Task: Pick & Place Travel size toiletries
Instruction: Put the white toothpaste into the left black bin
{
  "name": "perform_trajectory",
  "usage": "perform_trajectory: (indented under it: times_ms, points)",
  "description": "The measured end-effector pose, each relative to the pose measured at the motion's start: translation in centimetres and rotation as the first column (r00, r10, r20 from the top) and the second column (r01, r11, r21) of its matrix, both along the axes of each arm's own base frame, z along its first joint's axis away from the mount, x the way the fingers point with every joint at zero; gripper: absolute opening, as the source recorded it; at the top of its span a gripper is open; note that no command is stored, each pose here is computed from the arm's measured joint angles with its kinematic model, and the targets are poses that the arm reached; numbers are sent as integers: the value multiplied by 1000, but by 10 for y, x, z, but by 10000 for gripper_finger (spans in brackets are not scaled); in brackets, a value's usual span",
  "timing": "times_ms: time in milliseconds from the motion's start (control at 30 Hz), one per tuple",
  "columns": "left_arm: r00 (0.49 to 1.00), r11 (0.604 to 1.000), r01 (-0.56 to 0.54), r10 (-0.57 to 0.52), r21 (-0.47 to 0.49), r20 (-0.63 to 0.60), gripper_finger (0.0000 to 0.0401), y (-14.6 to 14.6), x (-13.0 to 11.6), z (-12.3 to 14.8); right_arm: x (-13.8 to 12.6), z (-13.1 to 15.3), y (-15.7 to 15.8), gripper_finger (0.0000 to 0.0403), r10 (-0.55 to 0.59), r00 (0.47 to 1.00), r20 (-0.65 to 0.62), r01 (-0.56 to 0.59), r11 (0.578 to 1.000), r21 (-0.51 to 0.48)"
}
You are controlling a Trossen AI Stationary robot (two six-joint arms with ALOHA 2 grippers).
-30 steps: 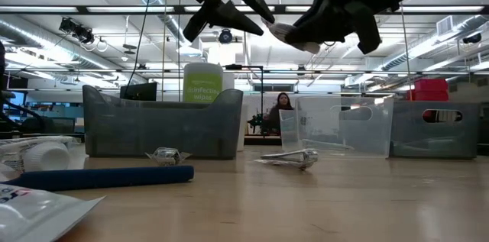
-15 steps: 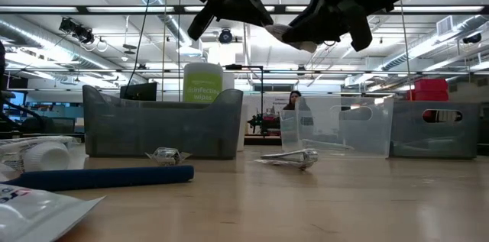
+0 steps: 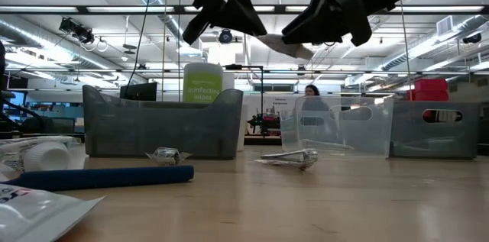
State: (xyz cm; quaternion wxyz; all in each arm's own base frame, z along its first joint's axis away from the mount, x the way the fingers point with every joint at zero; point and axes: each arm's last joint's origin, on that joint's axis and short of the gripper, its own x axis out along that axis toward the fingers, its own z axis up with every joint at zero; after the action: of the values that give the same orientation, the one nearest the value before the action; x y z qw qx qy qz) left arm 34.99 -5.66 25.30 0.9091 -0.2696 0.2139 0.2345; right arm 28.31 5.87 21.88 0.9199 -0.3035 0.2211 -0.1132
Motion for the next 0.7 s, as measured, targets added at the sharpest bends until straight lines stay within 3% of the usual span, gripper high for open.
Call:
perform_trajectory:
  times_ms: [267, 433, 500, 633, 700]
  points:
    - [990, 1000, -27, 24, -17, -140, 5, 1, -24, 5, -2, -3, -1, 230, -19, 999, -34, 19, 1000, 2]
    - [985, 1000, -13, 8, -28, -172, 4, -3, -54, 28, -3, -4, -2, 238, -43, 998, -44, 42, 999, -9]
    - [979, 997, -4, -11, -76, -201, 5, -3, -67, 35, -3, -5, -2, 240, -44, 998, -55, 43, 999, -13]
    - [925, 987, -13, -50, -163, -376, 9, -7, -87, 27, -3, -5, -2, 239, -44, 997, -59, 43, 999, -14]
    - [877, 989, -16, -57, -146, -478, 10, -9, -94, 18, -3, -5, -2, 236, -39, 998, -56, 39, 999, -11]
